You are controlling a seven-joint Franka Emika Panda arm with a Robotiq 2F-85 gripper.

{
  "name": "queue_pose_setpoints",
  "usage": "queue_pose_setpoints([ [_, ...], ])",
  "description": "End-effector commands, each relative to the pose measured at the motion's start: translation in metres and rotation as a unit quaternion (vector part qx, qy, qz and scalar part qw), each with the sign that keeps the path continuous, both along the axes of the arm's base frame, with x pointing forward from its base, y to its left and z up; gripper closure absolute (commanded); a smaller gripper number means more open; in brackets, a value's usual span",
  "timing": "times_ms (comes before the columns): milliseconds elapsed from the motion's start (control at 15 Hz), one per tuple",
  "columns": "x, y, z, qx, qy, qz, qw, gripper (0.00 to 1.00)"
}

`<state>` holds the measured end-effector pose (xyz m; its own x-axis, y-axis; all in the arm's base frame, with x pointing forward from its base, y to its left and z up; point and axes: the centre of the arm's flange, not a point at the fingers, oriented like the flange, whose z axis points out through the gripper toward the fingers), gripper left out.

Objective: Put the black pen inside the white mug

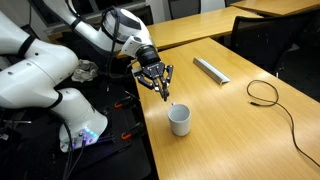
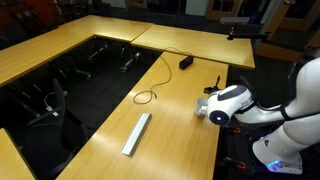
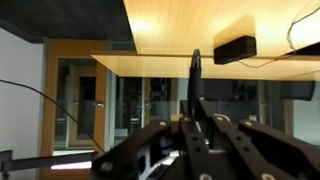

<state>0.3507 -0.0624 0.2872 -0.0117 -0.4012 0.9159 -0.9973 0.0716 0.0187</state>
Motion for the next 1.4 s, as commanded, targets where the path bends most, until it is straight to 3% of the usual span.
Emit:
queue_pose_setpoints([
  [0,0.029,-0.004,-0.032,-0.013,-0.003,-0.022,0.9997,0.97],
  [400,0.055,0.0,-0.071,-0.031,-0.004,-0.052,0.9981,0.97],
  [600,0.082,0.001,-0.068,-0.051,-0.023,-0.058,0.9968,0.97],
  [1000,0.092,0.012,-0.071,-0.08,0.008,-0.094,0.9923,0.97],
  [1333,0.098,0.012,-0.082,-0.074,0.028,-0.152,0.9852,0.97],
])
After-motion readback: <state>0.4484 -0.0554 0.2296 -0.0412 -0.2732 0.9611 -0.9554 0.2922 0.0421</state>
